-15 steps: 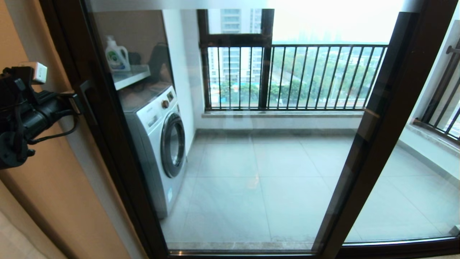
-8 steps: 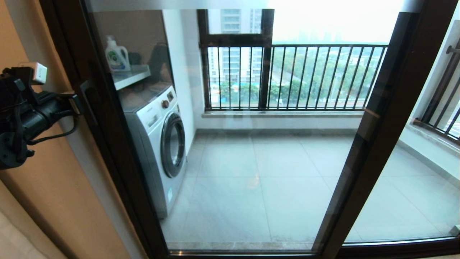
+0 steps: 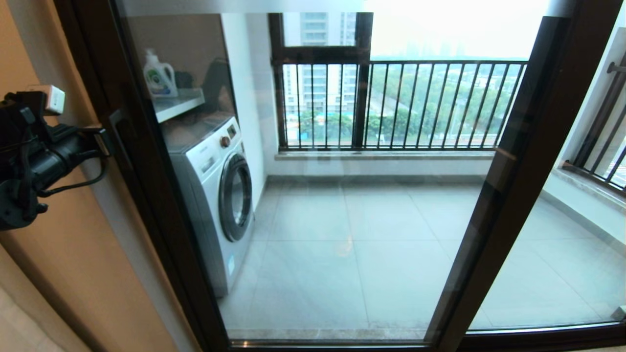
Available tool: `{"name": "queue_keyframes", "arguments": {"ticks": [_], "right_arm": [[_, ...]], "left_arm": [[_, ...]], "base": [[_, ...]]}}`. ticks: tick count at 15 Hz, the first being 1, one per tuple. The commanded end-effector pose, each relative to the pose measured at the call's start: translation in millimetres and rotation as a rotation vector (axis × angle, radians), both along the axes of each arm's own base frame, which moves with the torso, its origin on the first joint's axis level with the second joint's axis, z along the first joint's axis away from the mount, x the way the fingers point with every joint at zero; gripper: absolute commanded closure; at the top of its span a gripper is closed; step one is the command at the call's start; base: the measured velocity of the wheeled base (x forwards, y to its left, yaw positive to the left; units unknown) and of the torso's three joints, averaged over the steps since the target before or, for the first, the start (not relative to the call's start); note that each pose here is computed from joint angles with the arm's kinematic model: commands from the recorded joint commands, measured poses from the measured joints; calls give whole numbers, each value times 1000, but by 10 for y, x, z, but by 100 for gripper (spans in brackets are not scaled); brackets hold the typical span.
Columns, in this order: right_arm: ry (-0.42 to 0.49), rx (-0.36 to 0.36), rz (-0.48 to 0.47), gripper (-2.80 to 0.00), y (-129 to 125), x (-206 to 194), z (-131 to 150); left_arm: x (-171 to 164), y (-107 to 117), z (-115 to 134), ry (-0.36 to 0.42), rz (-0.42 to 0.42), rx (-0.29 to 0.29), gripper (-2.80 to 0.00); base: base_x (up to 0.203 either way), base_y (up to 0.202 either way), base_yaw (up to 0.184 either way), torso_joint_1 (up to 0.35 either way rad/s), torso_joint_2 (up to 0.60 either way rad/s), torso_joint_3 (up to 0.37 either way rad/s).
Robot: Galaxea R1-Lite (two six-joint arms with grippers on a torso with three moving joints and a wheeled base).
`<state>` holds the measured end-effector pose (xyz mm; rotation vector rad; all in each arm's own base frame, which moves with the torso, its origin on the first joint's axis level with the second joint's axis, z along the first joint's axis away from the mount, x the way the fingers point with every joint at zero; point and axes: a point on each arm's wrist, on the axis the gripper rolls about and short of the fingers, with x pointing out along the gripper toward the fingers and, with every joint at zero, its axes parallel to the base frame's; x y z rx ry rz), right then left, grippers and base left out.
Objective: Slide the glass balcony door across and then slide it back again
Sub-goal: Open the slid door
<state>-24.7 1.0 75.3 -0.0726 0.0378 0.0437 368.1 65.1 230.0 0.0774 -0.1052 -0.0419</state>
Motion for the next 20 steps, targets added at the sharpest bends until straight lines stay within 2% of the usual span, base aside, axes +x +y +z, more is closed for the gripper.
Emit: {"name": "queue_keyframes", "arguments": {"ticks": [1,14,17,20], "right_arm": [[0,0,1,0,0,1,1],[2,0,1,0,0,1,-1],[0,0,1,0,0,1,1],[1,0,1,0,0,1,0]], "left_arm": [[70,-500,-19,0,-134,0,0],[56,-679,-8,-1,-178,0,0],[65,-678,-19,0,-150,-4,0],[65,-728,-14,-1,-163,-3,0]], "base": [[0,0,0,0,0,0],[0,0,0,0,0,0],[0,0,0,0,0,0],[0,0,0,0,0,0]]}}
